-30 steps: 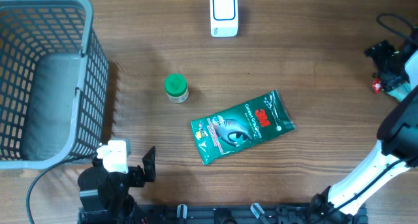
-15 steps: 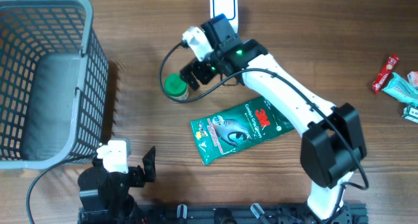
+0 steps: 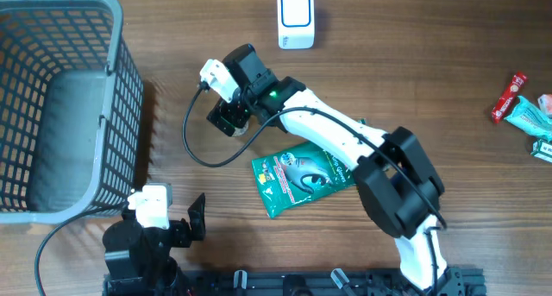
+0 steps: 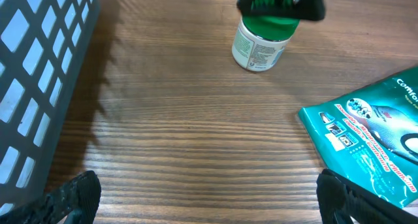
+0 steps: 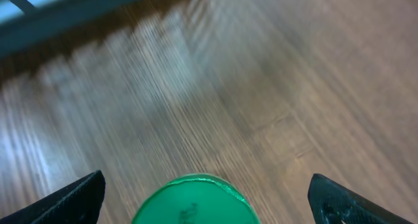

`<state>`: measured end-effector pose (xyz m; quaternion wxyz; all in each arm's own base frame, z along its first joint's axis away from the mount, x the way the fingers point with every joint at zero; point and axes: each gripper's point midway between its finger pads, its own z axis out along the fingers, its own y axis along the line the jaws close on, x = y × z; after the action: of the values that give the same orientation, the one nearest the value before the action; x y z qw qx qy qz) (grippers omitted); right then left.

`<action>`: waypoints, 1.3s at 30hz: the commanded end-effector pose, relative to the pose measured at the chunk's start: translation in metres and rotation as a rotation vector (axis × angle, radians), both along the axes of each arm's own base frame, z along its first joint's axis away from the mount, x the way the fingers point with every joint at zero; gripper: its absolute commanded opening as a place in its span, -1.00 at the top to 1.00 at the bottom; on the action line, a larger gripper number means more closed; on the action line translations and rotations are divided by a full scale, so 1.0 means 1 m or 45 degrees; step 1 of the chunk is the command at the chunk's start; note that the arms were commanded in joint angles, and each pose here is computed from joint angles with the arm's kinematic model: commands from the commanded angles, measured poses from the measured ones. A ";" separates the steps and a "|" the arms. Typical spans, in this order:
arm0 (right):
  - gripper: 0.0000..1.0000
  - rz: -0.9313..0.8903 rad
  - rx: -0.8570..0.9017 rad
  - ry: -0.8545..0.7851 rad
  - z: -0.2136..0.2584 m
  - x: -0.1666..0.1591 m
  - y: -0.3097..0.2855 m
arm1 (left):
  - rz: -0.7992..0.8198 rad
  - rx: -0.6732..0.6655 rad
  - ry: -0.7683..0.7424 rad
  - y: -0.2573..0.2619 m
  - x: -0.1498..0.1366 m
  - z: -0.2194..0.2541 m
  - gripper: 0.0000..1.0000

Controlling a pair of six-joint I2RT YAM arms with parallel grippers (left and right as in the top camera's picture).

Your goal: Scan the item barcode

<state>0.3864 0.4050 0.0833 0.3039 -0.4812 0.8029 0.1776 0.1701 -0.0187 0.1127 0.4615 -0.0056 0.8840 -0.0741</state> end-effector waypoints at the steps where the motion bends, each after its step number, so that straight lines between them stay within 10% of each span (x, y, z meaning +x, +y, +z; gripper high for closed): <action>1: -0.99 -0.038 -0.044 0.060 -0.025 0.000 -0.004 | -0.001 -0.010 -0.001 -0.001 0.000 -0.001 -1.00; 22: -0.50 -0.644 -0.309 0.245 -0.016 -0.004 -0.097 | -0.001 -0.010 -0.001 -0.001 0.000 -0.001 -1.00; 25: -0.99 -0.613 -0.285 0.233 -0.009 -0.004 -0.093 | -0.001 -0.010 -0.001 -0.001 0.000 -0.001 -1.00; 39: -1.00 -0.360 -0.041 0.158 -0.019 0.017 -0.034 | -0.001 -0.010 -0.001 -0.001 0.000 -0.001 -1.00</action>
<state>0.4039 0.3651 0.0909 0.2845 -0.3423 0.8836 0.1456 0.1701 -0.0187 0.1126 0.4614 -0.0056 0.8841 -0.0742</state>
